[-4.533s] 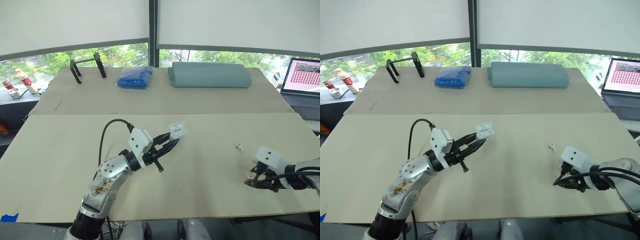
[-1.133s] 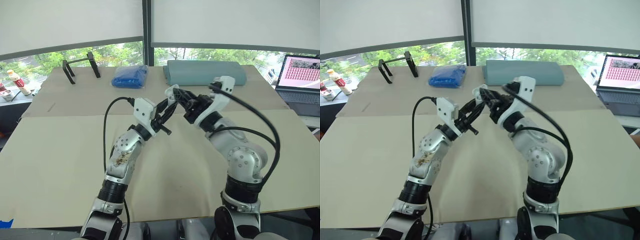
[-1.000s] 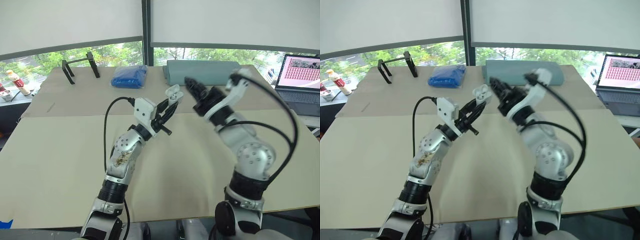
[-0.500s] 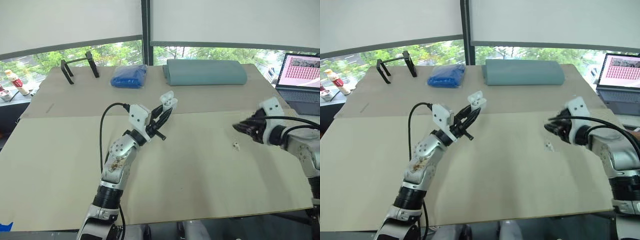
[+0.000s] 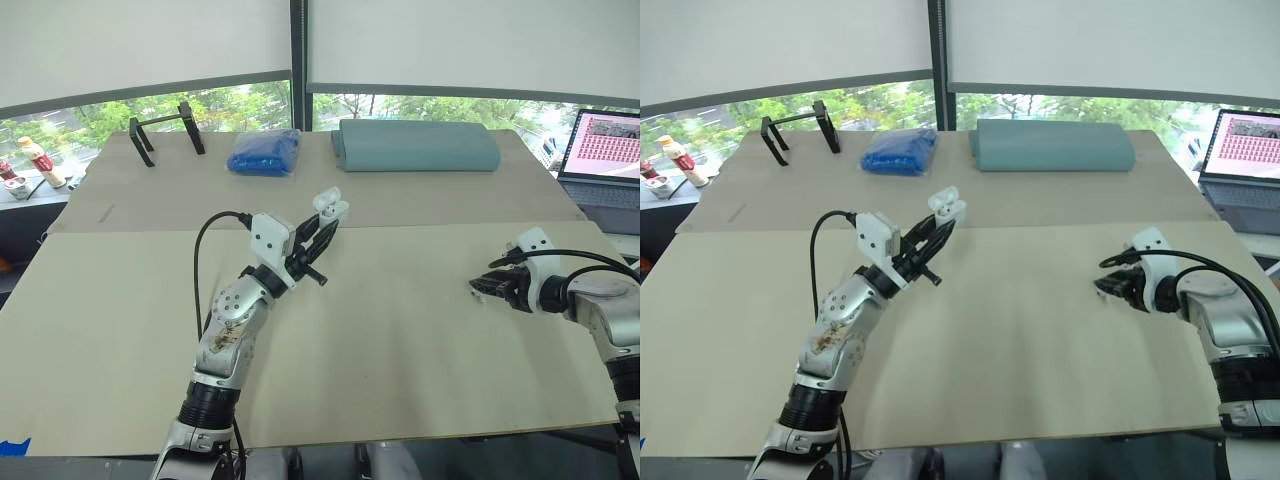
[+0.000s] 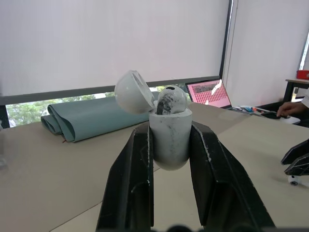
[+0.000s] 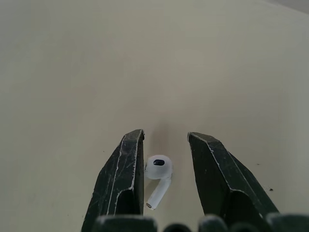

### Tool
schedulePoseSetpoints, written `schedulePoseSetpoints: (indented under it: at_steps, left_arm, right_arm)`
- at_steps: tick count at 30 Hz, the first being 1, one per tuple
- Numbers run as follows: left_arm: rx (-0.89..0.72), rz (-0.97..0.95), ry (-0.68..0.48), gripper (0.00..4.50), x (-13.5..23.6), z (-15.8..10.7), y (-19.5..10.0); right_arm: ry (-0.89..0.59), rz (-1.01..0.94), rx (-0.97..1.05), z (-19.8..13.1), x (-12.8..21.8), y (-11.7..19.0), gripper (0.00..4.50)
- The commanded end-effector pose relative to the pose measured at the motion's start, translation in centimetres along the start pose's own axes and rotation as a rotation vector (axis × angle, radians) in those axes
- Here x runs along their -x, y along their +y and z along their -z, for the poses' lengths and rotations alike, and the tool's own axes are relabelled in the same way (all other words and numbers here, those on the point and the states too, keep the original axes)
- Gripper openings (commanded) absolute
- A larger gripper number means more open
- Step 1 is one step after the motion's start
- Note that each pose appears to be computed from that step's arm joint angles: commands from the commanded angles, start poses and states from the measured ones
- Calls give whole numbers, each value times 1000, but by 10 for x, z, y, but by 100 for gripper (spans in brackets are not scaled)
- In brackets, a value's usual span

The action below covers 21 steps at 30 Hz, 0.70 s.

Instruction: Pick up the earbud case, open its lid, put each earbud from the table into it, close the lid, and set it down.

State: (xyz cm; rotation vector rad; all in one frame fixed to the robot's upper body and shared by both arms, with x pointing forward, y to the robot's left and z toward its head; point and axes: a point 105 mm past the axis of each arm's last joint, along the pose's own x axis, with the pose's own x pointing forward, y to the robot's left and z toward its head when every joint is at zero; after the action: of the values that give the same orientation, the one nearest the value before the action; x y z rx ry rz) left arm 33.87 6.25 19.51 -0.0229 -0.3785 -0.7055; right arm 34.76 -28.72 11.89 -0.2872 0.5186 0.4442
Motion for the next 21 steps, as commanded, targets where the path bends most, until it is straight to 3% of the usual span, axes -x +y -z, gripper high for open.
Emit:
schedulePoseSetpoints:
  at_steps: [1,15,20,21]
  left_arm:
    - [-16,8,-54,53,-3,-17,-1]
    - [-17,15,-47,53,-3,-17,-2]
    - [-15,14,-48,53,-3,-17,-2]
    - [-14,14,-48,53,-3,-17,-3]
  right_arm:
    - [24,22,19,2,5,-5,168]
    - [68,30,-1,17,1,-5,168]
    - [62,25,-2,15,0,-6,31]
    - [63,21,-1,15,0,-6,31]
